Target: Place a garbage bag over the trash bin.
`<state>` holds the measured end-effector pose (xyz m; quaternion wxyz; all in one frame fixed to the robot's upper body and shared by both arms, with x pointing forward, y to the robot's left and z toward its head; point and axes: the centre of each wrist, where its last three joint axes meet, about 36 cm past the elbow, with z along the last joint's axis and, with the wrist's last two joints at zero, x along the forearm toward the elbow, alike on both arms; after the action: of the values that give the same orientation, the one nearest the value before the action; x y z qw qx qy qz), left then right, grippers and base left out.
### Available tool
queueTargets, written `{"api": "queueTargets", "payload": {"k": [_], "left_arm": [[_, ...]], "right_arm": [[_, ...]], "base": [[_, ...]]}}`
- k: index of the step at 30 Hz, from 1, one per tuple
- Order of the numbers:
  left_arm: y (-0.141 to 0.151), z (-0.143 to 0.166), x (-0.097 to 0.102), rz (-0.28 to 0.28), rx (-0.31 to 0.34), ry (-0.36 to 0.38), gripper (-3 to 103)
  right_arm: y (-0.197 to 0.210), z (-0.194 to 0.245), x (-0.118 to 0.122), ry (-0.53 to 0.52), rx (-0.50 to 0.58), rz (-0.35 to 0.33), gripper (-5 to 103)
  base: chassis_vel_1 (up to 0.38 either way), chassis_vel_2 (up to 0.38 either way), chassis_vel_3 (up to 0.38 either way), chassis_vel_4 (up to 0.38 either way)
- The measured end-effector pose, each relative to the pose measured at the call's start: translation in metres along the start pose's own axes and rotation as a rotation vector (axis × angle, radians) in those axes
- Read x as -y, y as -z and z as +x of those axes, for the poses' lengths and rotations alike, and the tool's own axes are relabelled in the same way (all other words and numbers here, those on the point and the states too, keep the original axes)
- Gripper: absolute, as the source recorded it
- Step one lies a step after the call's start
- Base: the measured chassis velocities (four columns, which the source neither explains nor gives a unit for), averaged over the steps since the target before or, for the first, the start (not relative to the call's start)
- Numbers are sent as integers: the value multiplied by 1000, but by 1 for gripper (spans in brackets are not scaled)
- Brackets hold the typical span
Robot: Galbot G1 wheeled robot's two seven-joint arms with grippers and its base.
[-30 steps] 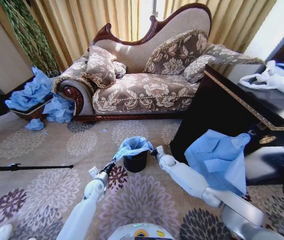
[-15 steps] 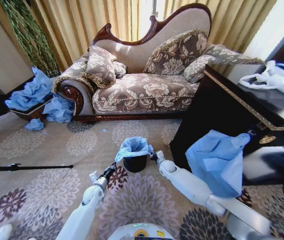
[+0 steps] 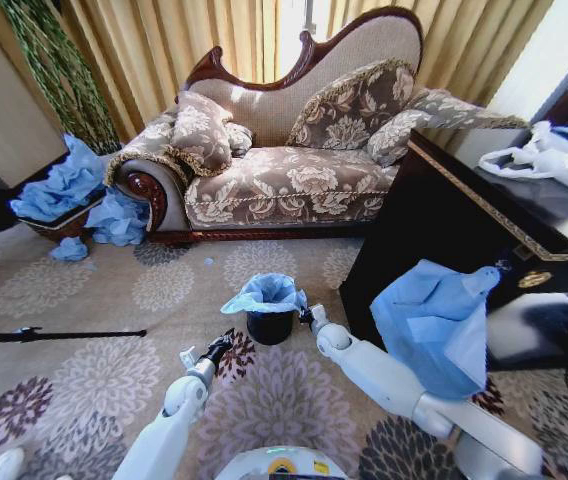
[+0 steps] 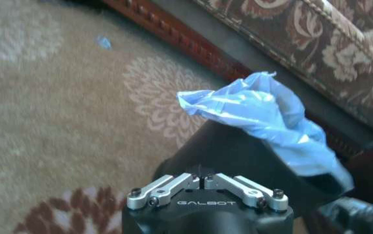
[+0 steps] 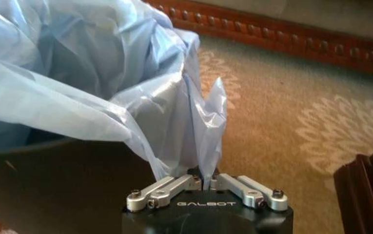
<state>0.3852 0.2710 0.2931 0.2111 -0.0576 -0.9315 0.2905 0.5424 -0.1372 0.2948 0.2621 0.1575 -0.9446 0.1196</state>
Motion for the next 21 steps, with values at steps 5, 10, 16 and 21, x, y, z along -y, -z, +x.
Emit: {"api": "queueTargets", "payload": {"k": [5, 10, 16, 21], "left_arm": [[18, 6, 12, 216, -84, -105, 15], [31, -4, 15, 371, -106, -176, 36], [32, -10, 20, 468, -84, -145, 58], [29, -3, 18, 481, -61, -107, 80]], "right_arm": [[-4, 1, -2, -8, -3, -13, 0], [-3, -1, -4, -16, 0, -29, 0], [-2, -1, -6, -18, 2, -34, 0], [-2, -1, -7, -20, 1, -37, 0]], "base": [[0, 0, 0, 0], [0, 0, 0, 0], [0, 0, 0, 0], [0, 0, 0, 0]]}}
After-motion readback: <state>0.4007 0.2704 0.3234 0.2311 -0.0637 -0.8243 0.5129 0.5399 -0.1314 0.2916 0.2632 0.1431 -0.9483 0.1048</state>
